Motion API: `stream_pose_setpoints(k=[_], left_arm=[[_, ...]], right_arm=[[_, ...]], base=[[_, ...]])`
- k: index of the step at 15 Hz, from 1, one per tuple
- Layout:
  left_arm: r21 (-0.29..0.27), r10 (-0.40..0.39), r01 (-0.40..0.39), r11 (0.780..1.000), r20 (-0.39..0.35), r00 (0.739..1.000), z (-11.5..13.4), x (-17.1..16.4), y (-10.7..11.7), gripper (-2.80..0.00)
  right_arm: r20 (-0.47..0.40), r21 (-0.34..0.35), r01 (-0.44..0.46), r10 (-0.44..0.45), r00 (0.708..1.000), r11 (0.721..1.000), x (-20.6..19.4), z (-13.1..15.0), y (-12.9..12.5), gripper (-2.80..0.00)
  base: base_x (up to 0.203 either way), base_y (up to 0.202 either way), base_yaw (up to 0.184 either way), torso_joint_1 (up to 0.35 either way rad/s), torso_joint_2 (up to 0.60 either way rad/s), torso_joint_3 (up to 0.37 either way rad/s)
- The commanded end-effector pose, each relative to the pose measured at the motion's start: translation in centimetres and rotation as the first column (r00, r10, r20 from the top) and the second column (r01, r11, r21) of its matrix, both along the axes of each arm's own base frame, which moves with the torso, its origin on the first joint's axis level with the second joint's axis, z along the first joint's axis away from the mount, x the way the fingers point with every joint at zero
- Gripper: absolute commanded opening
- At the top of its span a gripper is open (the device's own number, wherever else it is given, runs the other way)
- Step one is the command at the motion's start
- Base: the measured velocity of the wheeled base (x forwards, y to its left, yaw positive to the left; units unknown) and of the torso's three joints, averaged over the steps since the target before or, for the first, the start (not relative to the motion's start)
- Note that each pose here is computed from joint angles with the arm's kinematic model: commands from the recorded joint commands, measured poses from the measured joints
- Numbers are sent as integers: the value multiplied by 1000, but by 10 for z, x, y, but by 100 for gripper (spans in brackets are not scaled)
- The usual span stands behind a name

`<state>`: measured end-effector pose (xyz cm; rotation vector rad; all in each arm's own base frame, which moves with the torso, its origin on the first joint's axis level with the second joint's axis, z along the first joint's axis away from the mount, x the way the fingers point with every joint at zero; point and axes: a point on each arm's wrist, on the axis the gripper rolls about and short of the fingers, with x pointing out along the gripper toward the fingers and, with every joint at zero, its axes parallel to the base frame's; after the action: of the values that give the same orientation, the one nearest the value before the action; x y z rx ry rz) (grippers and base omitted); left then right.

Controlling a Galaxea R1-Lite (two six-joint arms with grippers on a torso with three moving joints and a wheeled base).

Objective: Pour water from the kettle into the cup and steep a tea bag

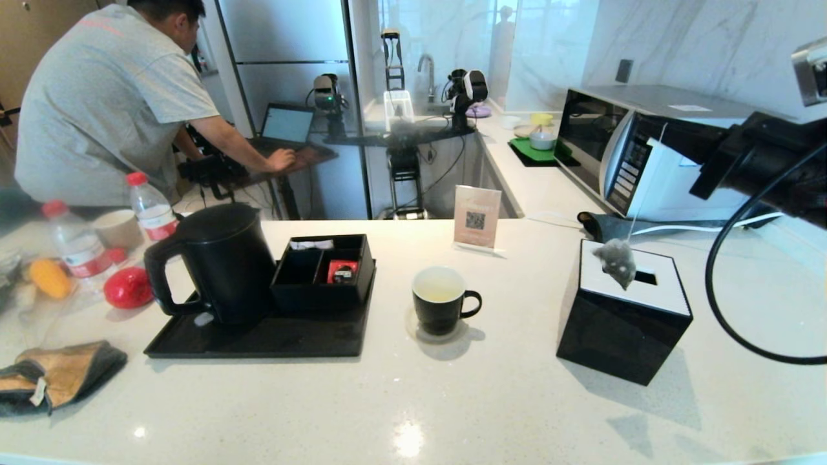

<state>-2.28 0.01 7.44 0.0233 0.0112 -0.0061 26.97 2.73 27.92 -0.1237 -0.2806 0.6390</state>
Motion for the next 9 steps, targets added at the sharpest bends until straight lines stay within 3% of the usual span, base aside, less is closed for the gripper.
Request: stream_pose_setpoints(k=[1,9], left_arm=[[0,0,0,1000,1,1000,0,0,0,-280],[1,1,-1,1000,1,1000,0,0,0,-280]], right_arm=[[-6,-2,18,-18,1000,1000,-8,-4,-6,-280],[-67,-11,47,-47,997,999,-13,-24,-13,-280]], base=[[0,0,0,0,0,0],[0,0,0,0,0,0]])
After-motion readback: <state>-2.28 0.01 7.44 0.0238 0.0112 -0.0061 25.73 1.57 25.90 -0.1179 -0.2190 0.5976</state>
